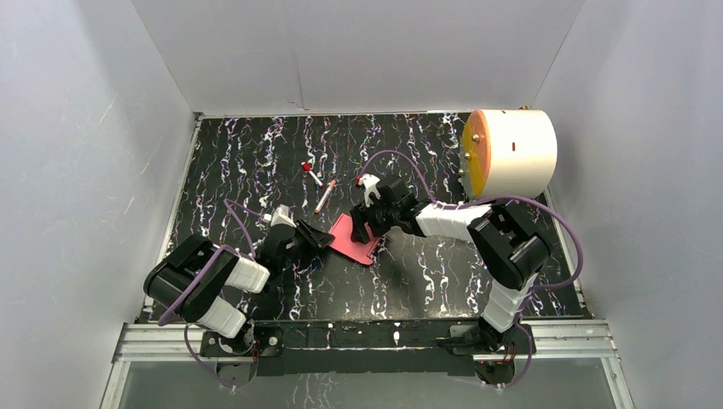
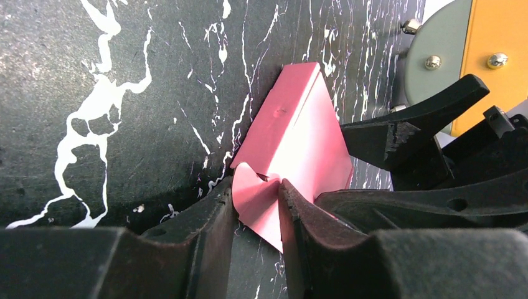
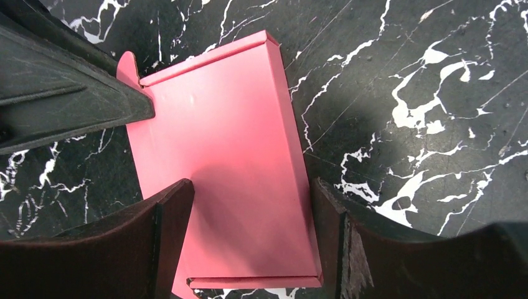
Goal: Fold the paper box
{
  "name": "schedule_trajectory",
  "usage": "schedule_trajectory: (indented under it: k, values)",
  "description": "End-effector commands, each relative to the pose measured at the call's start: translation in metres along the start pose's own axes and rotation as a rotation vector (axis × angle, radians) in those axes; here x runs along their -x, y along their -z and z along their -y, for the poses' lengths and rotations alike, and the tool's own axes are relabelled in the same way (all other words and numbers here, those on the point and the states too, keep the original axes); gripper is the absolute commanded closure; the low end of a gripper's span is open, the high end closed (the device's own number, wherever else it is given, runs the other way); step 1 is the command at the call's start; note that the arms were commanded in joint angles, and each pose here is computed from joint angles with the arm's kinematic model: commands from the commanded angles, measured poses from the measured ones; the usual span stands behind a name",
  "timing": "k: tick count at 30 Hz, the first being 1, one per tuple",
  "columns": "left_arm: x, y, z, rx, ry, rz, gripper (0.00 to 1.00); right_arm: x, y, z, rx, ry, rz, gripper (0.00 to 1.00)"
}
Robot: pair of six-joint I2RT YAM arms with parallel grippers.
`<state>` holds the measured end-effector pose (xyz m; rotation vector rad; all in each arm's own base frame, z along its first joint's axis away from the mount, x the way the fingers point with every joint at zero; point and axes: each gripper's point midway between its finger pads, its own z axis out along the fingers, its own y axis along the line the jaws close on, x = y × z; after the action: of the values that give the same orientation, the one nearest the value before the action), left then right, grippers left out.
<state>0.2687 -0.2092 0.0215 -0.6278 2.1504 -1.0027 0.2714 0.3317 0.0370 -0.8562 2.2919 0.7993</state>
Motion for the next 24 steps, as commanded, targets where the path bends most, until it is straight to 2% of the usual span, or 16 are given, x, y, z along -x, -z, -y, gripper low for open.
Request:
schedule_trajectory:
  k: [1, 6, 9, 16, 24]
  values:
    - [-0.023, 0.012, -0.065, 0.228, -0.081, -0.08, 0.69, 0.002, 0.0, -0.02, 0.113, -0.052, -0.008, 0.25]
    - [-0.016, 0.011, -0.06, 0.213, -0.104, -0.062, 0.67, -0.002, 0.01, -0.037, 0.195, -0.059, -0.002, 0.27]
    - [-0.011, 0.012, -0.059, 0.215, -0.124, -0.053, 0.66, -0.005, 0.019, -0.027, 0.135, -0.017, 0.007, 0.26]
    - [-0.01, 0.011, -0.062, 0.229, -0.162, -0.072, 0.65, 0.001, 0.042, -0.016, 0.018, 0.089, 0.06, 0.14]
    - [-0.016, 0.011, -0.062, 0.221, -0.17, -0.106, 0.63, 0.017, 0.06, -0.031, -0.218, 0.375, 0.14, 0.1]
